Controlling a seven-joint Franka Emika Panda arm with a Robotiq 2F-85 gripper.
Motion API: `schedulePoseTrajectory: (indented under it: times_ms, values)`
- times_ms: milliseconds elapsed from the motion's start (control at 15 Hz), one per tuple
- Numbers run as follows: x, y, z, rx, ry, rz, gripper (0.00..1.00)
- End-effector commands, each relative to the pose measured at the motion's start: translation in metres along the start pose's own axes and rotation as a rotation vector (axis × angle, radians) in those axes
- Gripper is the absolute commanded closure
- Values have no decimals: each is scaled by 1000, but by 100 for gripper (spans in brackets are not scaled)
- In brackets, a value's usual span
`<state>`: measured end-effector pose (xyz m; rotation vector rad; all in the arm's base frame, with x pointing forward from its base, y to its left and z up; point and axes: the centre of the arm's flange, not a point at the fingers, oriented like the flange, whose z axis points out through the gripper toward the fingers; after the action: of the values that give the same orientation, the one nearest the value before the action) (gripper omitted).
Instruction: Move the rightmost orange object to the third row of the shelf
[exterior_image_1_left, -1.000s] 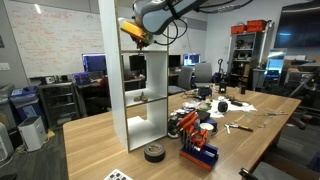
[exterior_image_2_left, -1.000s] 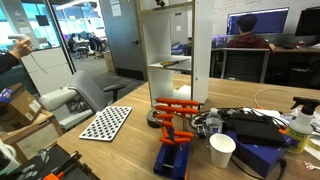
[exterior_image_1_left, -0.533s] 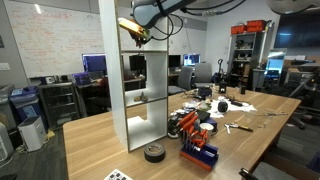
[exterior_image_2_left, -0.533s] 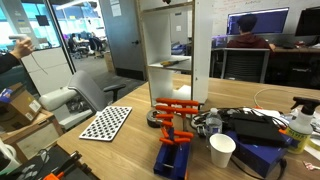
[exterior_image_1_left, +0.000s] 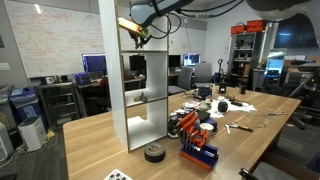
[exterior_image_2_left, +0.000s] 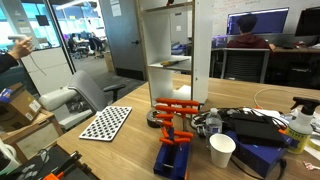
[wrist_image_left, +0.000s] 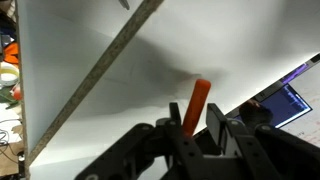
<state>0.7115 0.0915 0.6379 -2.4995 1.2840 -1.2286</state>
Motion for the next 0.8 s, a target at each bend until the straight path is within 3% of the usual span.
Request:
schedulePoseTrajectory:
  times_ms: [0, 333, 733]
  values:
    - [16, -18, 1, -6, -5, -1, 42]
    - [21, 3, -11, -88, -16, 22, 1]
    - [28, 34, -39, -172, -26, 47, 0]
